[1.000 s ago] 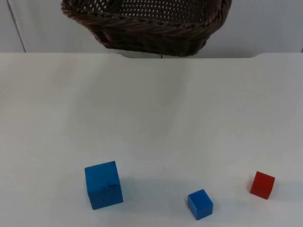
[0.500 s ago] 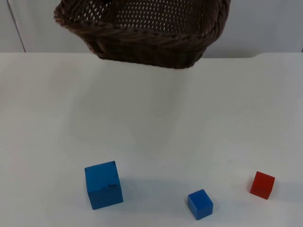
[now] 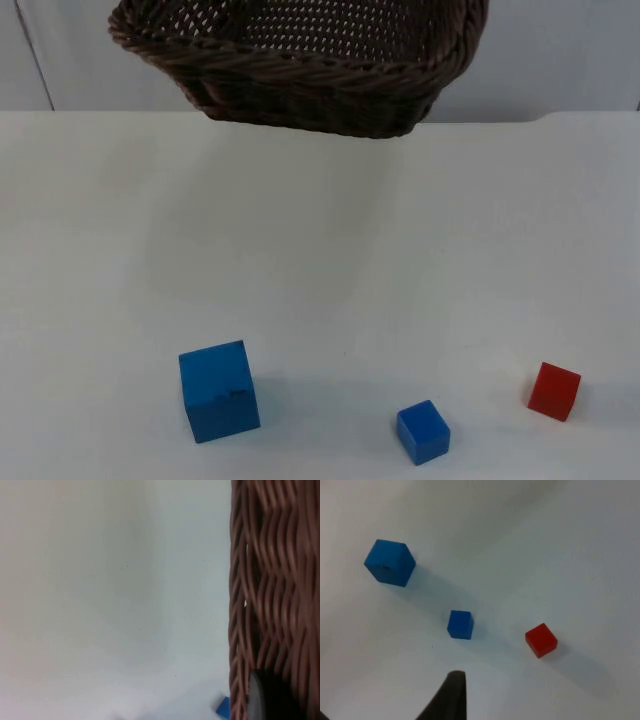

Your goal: Pick up the basket with the left hand and place the largest block into the basket with the right hand.

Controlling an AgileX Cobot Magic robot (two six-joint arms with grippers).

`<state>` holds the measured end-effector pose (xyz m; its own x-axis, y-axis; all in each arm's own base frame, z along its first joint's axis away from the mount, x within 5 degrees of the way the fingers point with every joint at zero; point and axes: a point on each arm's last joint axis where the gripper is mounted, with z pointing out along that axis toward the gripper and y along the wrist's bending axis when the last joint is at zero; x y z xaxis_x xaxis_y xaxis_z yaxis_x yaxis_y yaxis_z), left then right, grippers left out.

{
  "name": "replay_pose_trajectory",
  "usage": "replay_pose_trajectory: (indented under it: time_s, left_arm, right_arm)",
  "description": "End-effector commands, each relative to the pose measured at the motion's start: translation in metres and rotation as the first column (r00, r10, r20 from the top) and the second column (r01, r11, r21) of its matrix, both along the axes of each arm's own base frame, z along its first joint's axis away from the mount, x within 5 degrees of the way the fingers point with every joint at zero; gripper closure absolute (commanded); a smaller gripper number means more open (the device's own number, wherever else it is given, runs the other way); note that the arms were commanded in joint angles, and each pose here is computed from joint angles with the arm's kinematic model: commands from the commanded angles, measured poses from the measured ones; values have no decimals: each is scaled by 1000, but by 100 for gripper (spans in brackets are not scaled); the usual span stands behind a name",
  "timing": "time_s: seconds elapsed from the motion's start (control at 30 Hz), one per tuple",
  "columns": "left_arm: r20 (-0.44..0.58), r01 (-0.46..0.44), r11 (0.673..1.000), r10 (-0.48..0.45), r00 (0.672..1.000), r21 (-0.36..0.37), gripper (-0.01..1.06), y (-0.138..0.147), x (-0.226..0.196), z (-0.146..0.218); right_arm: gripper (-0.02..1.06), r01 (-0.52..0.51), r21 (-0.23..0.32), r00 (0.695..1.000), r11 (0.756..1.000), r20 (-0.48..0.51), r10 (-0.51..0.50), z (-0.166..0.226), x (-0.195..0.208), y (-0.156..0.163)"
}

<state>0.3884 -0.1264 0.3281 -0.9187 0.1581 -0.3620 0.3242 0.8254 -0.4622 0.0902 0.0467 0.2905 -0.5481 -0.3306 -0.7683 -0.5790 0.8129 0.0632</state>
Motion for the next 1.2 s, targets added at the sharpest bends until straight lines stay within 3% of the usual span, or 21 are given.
replay_pose_trajectory:
  time_s: [0.0, 0.23, 0.33, 0.5, 0.7, 0.87, 1.03, 1.17]
  left_arm:
    - [15, -14, 999, 14, 1000, -49, 105, -3, -3, 10]
    - [13, -17, 999, 18, 1000, -50, 105, -3, -3, 10]
    - [13, -17, 999, 18, 1000, -50, 105, -3, -3, 10]
    - [15, -17, 999, 18, 1000, -40, 105, -2, -3, 9]
    - [-9, -23, 999, 23, 1000, -33, 105, -3, 2, 0]
    - [-14, -23, 999, 23, 1000, -37, 105, -3, 3, -1]
    - [-14, -23, 999, 23, 1000, -37, 105, -3, 3, -1]
    - [-15, -24, 999, 23, 1000, -41, 105, -4, 3, -1]
  right_arm:
    - [2, -40, -11, 999, 999, 35, 41, 2, 8, 2]
    - [3, -57, -26, 998, 998, -31, 56, -7, 23, 4]
    - [5, -57, -12, 996, 998, -64, 56, -11, 30, 5]
    - [7, -159, 37, 985, 987, -64, 161, -16, 43, 24]
    - [7, -329, -46, 944, 943, -55, 327, -33, 48, 69]
    - [7, -460, -151, 887, 875, -34, 460, -61, 36, 128]
    - [7, -500, -179, 865, 847, -59, 498, -91, 31, 160]
    - [7, -488, -176, 872, 855, -51, 487, -112, 35, 177]
